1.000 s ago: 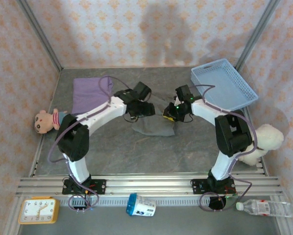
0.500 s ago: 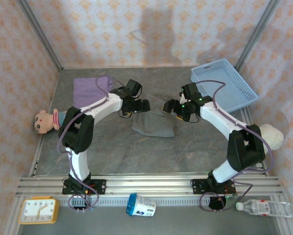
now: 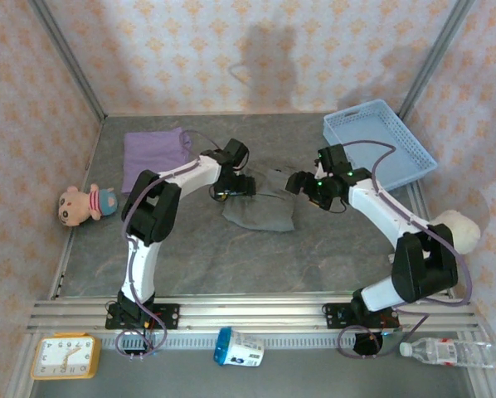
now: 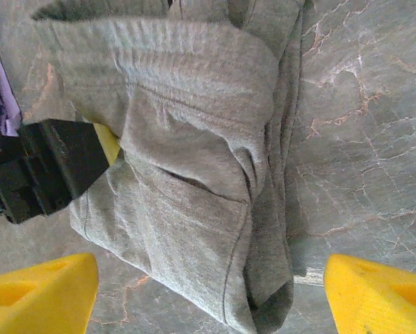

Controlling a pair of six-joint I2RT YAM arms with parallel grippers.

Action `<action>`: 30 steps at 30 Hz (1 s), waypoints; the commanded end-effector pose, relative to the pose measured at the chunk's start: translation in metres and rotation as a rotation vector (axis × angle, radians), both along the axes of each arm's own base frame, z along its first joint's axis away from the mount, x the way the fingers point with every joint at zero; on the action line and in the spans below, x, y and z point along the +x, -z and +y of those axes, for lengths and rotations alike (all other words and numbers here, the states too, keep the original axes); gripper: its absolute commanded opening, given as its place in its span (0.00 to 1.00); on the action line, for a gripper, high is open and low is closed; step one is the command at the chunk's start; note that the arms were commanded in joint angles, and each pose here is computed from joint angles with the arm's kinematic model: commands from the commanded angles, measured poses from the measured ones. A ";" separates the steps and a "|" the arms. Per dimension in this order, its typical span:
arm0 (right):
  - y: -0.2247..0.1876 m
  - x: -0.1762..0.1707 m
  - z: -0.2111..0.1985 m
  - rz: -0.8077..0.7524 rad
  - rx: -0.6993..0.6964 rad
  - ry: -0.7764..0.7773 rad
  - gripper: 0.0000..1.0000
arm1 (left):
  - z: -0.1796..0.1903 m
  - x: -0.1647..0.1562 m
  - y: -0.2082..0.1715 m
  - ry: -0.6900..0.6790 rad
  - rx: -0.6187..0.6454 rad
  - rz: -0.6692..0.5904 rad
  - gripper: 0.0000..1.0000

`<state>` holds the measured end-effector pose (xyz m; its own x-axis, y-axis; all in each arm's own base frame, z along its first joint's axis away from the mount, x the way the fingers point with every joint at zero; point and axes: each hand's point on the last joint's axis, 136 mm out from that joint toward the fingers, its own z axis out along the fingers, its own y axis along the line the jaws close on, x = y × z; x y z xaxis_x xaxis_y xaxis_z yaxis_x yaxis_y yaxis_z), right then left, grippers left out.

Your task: Fold and stack the mixed laundry pile

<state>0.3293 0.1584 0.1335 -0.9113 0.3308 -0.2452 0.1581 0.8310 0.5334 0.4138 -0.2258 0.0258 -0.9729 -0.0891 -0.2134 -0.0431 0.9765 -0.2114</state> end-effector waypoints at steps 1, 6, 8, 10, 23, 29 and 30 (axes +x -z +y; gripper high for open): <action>-0.002 -0.001 -0.014 -0.013 -0.032 0.044 0.84 | 0.013 -0.023 0.035 -0.015 0.128 0.103 0.68; -0.005 0.001 -0.025 -0.025 -0.044 0.083 0.84 | 0.021 -0.017 0.042 -0.075 0.155 0.111 0.24; -0.007 0.003 -0.031 -0.030 -0.052 0.099 0.83 | 0.020 -0.007 0.034 -0.069 0.170 0.092 0.13; -0.008 0.004 -0.036 -0.033 -0.064 0.113 0.83 | 0.024 0.005 0.019 -0.029 0.219 0.058 0.00; 0.003 0.024 -0.050 -0.002 -0.143 0.177 0.82 | 0.096 0.067 -0.092 0.022 0.424 -0.094 0.00; 0.016 0.035 -0.047 0.045 -0.137 0.195 0.81 | 0.103 0.087 -0.132 0.051 0.435 -0.168 0.00; 0.018 0.038 -0.045 0.052 -0.131 0.195 0.81 | 0.106 0.089 -0.137 0.044 0.435 -0.167 0.00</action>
<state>0.3576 0.1173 0.1133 -0.8604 0.4426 -0.2527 0.3143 0.8511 0.4206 0.5057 -0.1321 0.1513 -0.9151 0.0238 -0.4024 -0.0359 0.9895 0.1401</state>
